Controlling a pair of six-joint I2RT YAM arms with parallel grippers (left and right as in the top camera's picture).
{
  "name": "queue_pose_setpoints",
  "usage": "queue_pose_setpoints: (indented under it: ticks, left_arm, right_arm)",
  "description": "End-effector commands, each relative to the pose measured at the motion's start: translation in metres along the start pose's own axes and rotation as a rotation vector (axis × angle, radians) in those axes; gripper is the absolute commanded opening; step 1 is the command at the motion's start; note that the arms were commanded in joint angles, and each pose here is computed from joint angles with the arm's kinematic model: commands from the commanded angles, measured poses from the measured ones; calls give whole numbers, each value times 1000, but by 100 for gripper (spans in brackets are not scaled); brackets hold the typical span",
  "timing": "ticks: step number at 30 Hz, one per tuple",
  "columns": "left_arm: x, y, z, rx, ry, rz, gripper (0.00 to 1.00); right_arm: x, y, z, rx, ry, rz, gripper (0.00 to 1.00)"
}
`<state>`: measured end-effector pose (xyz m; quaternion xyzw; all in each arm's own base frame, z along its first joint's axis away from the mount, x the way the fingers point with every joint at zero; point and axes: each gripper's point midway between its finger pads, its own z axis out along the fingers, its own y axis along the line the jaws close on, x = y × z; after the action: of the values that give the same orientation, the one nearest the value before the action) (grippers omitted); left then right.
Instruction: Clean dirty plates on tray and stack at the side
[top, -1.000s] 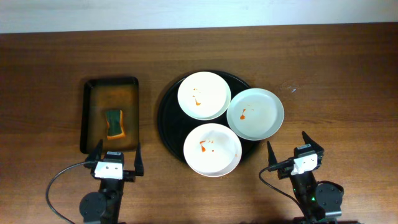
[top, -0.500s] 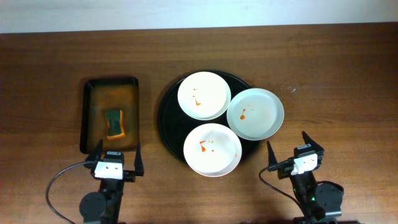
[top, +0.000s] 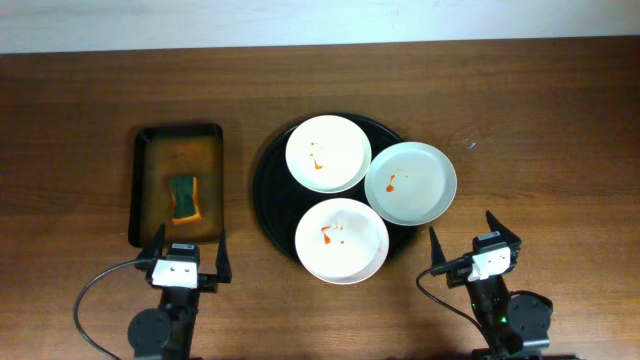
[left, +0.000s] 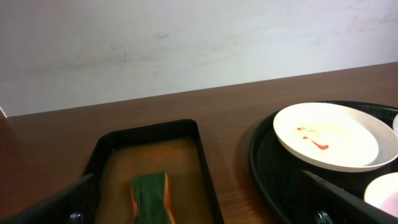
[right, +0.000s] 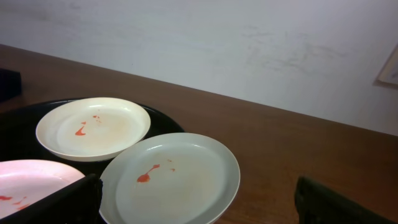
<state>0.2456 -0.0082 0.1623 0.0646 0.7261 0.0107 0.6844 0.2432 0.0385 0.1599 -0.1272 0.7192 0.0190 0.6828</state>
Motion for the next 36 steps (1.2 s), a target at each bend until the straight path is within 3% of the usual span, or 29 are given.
queue_pose_setpoints:
  ticks: [1, 16, 25, 36]
  left_arm:
    - [2, -3, 0, 14, 0, 16, 99]
    - [3, 0, 0, -5, 6, 16, 99]
    - [-3, 1, -1, -6, -5, 16, 99]
    - [-18, 9, -2, -29, 145, -9, 99]
  right_arm:
    - [2, 1, 0, -2, 4, 1, 99]
    - [-1, -3, 0, 20, -9, -1, 99]
    - [-11, -6, -2, 32, -21, 84, 99]
    - [-28, -7, -17, 27, 78, 161, 99]
